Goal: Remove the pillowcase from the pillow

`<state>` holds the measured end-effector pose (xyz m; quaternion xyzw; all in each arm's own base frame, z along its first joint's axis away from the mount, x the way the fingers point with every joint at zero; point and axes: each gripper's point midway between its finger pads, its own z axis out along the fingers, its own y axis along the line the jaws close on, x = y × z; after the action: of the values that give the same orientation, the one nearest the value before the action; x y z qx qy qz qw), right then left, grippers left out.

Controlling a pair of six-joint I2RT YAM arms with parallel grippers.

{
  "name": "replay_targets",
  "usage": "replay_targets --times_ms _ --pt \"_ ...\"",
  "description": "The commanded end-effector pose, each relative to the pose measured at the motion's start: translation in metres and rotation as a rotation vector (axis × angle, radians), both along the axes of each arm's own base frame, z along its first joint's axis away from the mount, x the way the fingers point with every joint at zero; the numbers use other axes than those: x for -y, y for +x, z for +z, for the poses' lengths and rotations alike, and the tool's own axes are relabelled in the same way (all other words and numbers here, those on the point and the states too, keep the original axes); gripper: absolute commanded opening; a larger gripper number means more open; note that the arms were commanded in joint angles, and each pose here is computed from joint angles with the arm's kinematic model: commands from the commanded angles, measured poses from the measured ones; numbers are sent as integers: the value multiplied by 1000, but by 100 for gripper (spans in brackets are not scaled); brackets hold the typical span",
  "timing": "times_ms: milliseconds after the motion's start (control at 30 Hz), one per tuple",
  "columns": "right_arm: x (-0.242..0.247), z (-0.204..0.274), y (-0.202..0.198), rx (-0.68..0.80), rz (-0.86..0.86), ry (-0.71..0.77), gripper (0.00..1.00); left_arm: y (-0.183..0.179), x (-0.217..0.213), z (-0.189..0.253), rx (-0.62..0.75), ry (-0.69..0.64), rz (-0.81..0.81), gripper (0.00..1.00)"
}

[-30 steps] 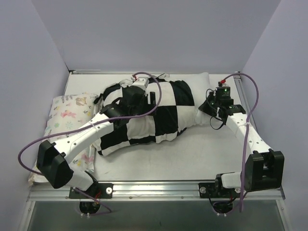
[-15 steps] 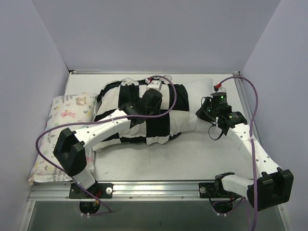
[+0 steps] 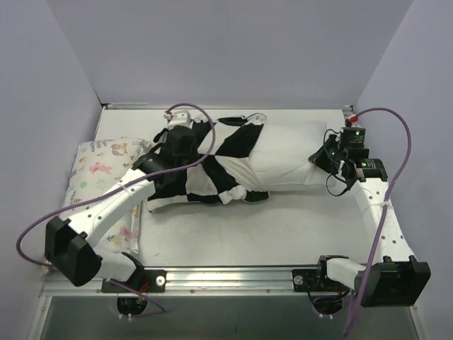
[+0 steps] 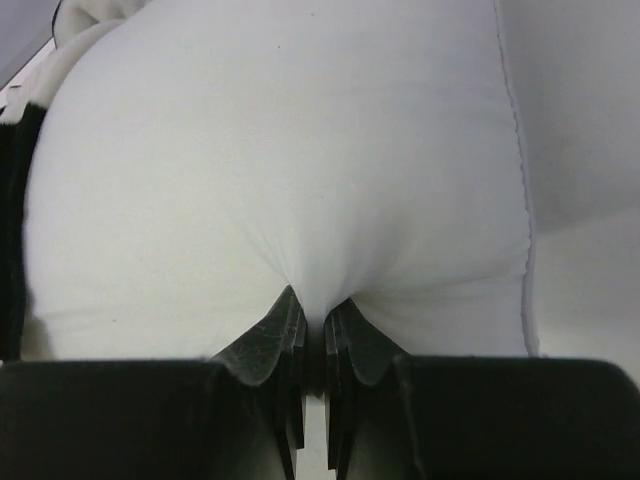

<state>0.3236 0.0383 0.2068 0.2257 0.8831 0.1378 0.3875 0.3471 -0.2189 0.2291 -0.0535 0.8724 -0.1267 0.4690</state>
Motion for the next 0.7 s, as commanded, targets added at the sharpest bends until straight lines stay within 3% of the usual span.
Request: replay_targets --times_ms 0,67,133,300,333,367,467,600,667 --pt "55 26 0 40 -159 -94 0 2 -114 -3 -10 102 309 0" --pt "57 28 1 42 -159 -77 0 0 -141 -12 -36 68 377 0" --pt "53 34 3 54 -142 -66 0 1 -139 -17 -38 57 358 0" --pt "5 43 -4 90 40 -127 2 -2 -87 -26 -50 53 199 0" --pt "-2 47 -7 102 64 -158 8 -2 -81 -29 -57 54 188 0" --pt "-9 52 -12 116 85 -177 29 -3 -75 -27 -54 49 172 0" --pt "-19 57 -28 133 113 -275 67 -7 -60 -18 -32 19 125 0" --pt "-29 55 -50 132 156 -371 80 -17 -36 7 8 -36 19 0" --pt "-48 44 -61 130 224 -382 87 -34 -13 15 29 -40 -49 18"
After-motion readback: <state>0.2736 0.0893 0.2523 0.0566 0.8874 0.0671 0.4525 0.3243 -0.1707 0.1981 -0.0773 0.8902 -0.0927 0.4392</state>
